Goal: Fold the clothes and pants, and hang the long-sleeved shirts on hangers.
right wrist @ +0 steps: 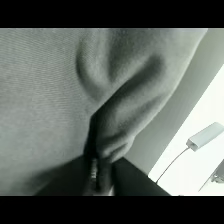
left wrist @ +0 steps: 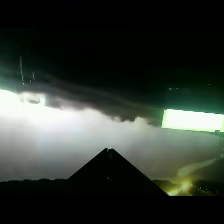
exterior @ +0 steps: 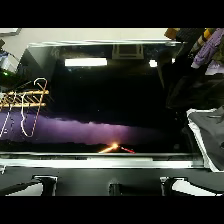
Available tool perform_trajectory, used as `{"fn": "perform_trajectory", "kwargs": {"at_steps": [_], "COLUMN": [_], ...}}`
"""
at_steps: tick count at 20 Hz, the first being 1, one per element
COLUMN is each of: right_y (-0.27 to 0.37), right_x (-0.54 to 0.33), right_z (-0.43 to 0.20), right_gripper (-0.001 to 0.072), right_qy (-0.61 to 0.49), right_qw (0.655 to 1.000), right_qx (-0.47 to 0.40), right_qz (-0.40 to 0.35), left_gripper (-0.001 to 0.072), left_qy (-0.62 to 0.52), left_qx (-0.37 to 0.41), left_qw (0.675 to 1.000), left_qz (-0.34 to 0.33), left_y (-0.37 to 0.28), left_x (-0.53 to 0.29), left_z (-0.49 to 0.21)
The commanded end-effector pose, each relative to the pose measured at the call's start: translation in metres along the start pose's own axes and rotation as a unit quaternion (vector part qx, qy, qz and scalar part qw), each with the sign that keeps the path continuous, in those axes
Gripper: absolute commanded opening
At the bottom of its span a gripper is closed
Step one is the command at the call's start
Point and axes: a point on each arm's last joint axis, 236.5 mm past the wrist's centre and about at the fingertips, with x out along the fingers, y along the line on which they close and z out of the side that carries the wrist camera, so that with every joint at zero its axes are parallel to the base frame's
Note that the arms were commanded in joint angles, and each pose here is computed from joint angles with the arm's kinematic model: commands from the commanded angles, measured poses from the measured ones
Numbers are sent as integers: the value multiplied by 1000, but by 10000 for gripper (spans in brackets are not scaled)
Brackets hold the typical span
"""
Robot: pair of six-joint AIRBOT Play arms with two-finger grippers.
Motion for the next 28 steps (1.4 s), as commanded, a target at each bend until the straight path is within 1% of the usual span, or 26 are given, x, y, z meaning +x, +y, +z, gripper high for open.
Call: {"fn": "perform_trajectory", "kwargs": {"at_steps": [1,2,3,5,6,7,8,9,10,11,13,15,17,19,21,22,24,28], "right_y": [0,1,8,36,58,82,109,131,156,182,229,268,291,302,310,311,313,308], "right_x": [0,-1,-6,-41,-77,-121,-182,-230,-272,-301,-329,-340,-342,-335,-329,-328,-332,-320], "right_z": [0,2,8,28,41,50,51,41,20,-10,-79,-159,-234,-279,-302,-306,-304,-298], "right_gripper": [473,492,480,475,418,347,339,326,319,319,317,229,153,79,67,42,45,44], "right_qy": [-1,-7,-26,-101,-162,-227,-299,-344,-372,-390,-398,-387,-388,-391,-388,-388,-396,-389], "right_qw": [1000,1000,999,986,964,932,883,842,807,781,744,710,669,643,631,628,623,637], "right_qx": [0,2,7,21,9,-17,-55,-92,-138,-188,-280,-361,-440,-492,-516,-520,-519,-526], "right_qz": [0,5,31,134,209,283,358,405,436,450,458,464,457,438,431,430,431,408], "left_gripper": [16,16,16,16,16,16,16,16,16,16,15,15,15,15,16,16,17,17], "left_qy": [0,0,0,-1,-4,-9,-16,-21,-23,-18,10,35,47,55,65,68,76,77], "left_qx": [0,0,0,3,9,23,45,67,86,112,144,161,160,158,158,158,156,157], "left_qw": [1000,1000,1000,1000,1000,1000,999,998,996,993,989,986,986,986,985,985,985,985], "left_qz": [0,0,0,0,0,-2,-5,-9,-13,-18,-17,-6,-6,-5,-3,-3,-2,-2], "left_y": [0,0,0,1,0,-3,-10,-18,-26,-36,-46,-44,-40,-35,-31,-31,-30,-31], "left_x": [0,0,0,0,0,1,3,7,12,21,40,60,75,82,85,86,85,86], "left_z": [0,0,0,0,2,4,7,9,9,4,-15,-36,-56,-72,-80,-81,-85,-85]}}
